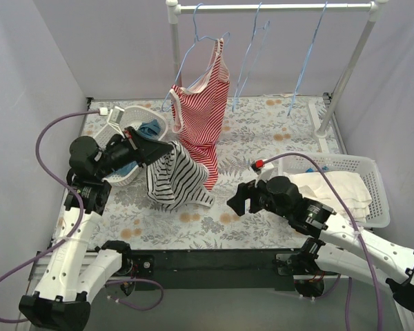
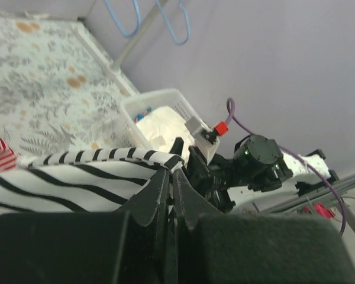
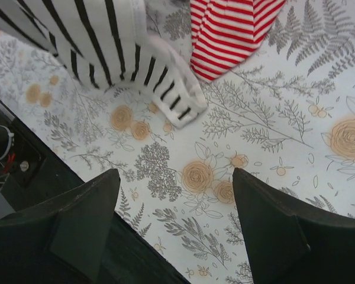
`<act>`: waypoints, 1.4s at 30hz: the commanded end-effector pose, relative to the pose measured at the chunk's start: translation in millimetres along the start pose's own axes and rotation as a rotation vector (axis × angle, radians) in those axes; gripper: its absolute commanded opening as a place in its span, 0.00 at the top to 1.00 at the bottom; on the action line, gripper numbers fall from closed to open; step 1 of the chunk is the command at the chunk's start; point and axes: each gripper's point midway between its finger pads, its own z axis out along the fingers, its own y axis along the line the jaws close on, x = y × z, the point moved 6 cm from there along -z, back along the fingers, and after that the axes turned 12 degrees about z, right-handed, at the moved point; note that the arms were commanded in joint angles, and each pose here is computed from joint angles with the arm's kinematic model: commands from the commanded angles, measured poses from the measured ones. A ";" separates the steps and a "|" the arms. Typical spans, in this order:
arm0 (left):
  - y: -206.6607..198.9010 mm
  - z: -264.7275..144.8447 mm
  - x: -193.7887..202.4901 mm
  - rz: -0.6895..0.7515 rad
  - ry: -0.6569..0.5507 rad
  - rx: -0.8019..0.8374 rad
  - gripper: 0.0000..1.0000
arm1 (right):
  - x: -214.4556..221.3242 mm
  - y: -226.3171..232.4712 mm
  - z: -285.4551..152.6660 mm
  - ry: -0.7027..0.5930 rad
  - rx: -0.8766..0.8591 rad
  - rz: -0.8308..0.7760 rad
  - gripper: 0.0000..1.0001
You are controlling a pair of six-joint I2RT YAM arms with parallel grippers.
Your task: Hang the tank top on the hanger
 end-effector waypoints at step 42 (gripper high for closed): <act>12.7 -40.1 39.6 0.067 0.058 -0.399 1.00 | 72.5 3.3 169.7 0.242 -0.045 0.305 0.88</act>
